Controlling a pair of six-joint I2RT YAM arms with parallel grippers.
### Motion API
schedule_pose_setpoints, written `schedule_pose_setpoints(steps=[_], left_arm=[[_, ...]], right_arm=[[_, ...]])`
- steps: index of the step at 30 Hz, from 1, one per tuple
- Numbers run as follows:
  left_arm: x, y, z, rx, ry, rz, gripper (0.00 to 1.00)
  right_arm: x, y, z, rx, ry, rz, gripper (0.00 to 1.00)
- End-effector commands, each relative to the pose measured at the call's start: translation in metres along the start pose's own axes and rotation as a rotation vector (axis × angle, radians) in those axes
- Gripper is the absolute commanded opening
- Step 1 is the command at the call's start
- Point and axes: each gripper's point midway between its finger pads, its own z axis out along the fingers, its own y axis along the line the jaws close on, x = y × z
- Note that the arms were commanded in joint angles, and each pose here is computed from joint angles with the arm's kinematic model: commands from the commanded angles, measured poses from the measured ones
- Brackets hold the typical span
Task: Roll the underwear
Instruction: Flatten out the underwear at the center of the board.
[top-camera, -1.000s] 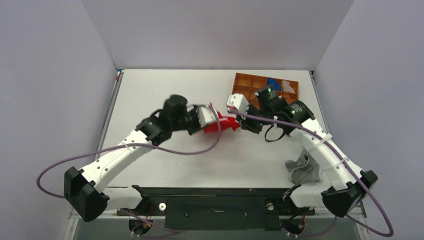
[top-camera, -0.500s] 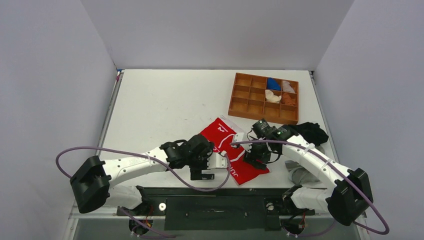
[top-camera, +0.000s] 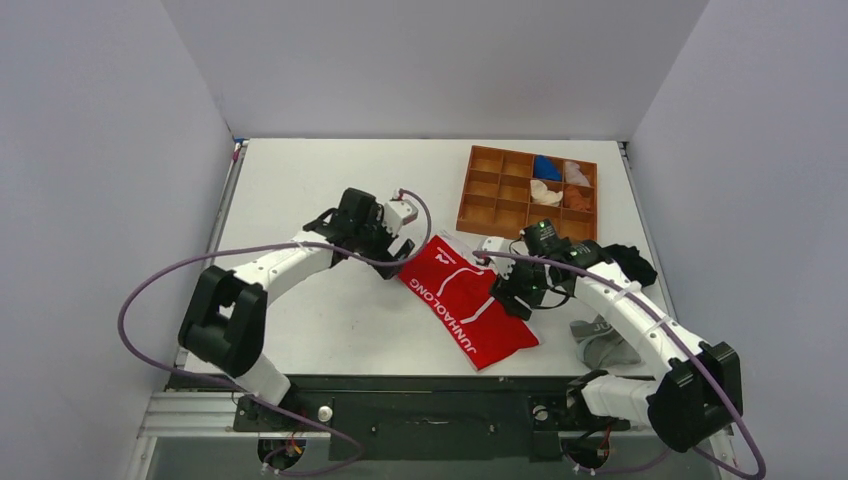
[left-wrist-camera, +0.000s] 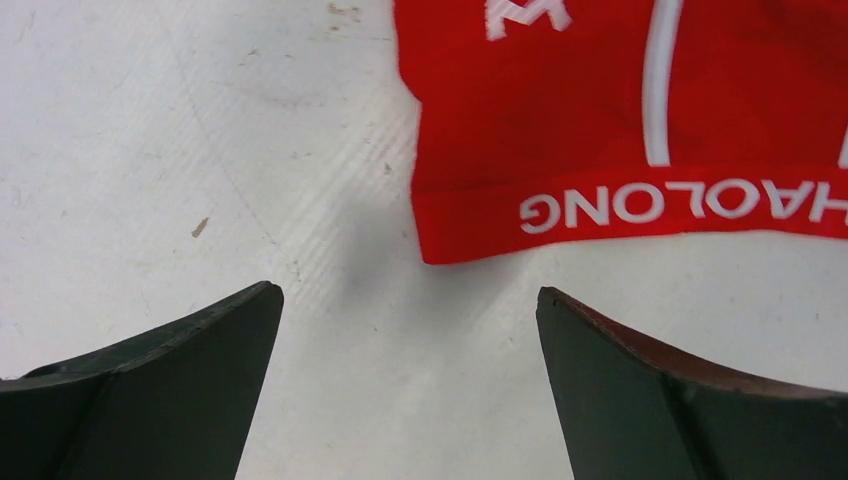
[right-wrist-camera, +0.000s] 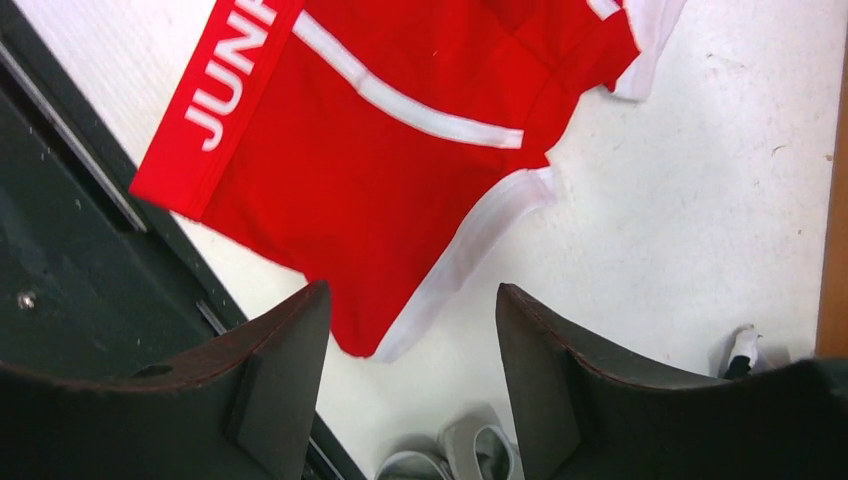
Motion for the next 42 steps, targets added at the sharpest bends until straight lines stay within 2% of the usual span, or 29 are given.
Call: schedule_pose_setpoints(steps=[1,5,8,18,20,21,22,23,24,25,26,28,31,35,39,40,41,42], left_arm=[[-0.029,0.015,0.022,0.035,-0.061,-0.241,1.0],[-0.02,0.019,0.051,0.059,0.042,-0.331,0.91],[-0.008,0.013,0.065,0.1,0.121,-0.383,0.8],[0.022,-0.004,0.077,0.121,0.236,-0.391,0.46],[0.03,-0.009,0.077,0.123,0.261,-0.383,0.35],[0.034,-0.011,0.076,0.129,0.277,-0.385,0.23],[0.038,-0.012,0.075,0.129,0.288,-0.385,0.15],[0.041,-0.012,0.073,0.127,0.305,-0.387,0.03],[0.043,-0.01,0.07,0.116,0.313,-0.38,0.0],[0.047,-0.009,0.065,0.108,0.328,-0.38,0.0],[0.049,-0.004,0.061,0.083,0.336,-0.362,0.0],[0.055,0.003,0.047,0.036,0.36,-0.336,0.0],[0.065,0.019,0.025,-0.064,0.39,-0.3,0.0],[0.084,0.025,-0.002,-0.148,0.434,-0.256,0.0],[0.097,0.015,-0.015,-0.132,0.457,-0.253,0.0],[0.098,0.012,-0.018,-0.122,0.457,-0.254,0.08],[0.099,0.009,-0.02,-0.109,0.452,-0.256,0.14],[0.099,0.007,-0.023,-0.105,0.451,-0.258,0.3]], right_arm=[[-0.035,-0.027,-0.002,0.06,-0.131,0.08,0.57],[-0.03,-0.05,-0.002,0.105,-0.125,0.189,0.56],[-0.019,-0.057,0.005,0.104,-0.09,0.258,0.57],[0.011,-0.06,0.039,0.024,0.065,0.347,0.57],[0.016,-0.057,0.045,-0.006,0.092,0.351,0.55],[0.02,-0.055,0.048,-0.021,0.108,0.352,0.54],[0.021,-0.054,0.05,-0.03,0.114,0.352,0.5],[0.024,-0.052,0.053,-0.043,0.13,0.351,0.47],[0.026,-0.05,0.054,-0.05,0.138,0.35,0.39],[0.03,-0.048,0.056,-0.06,0.155,0.352,0.34],[0.032,-0.047,0.057,-0.068,0.165,0.353,0.24],[0.039,-0.043,0.06,-0.084,0.195,0.356,0.11],[0.045,-0.035,0.061,-0.115,0.238,0.344,0.01],[0.045,-0.025,0.062,-0.133,0.283,0.295,0.0],[0.039,-0.018,0.068,-0.157,0.312,0.263,0.0],[0.037,-0.017,0.069,-0.162,0.309,0.268,0.0],[0.033,-0.019,0.068,-0.158,0.298,0.268,0.07],[0.029,-0.021,0.066,-0.147,0.286,0.268,0.11]])
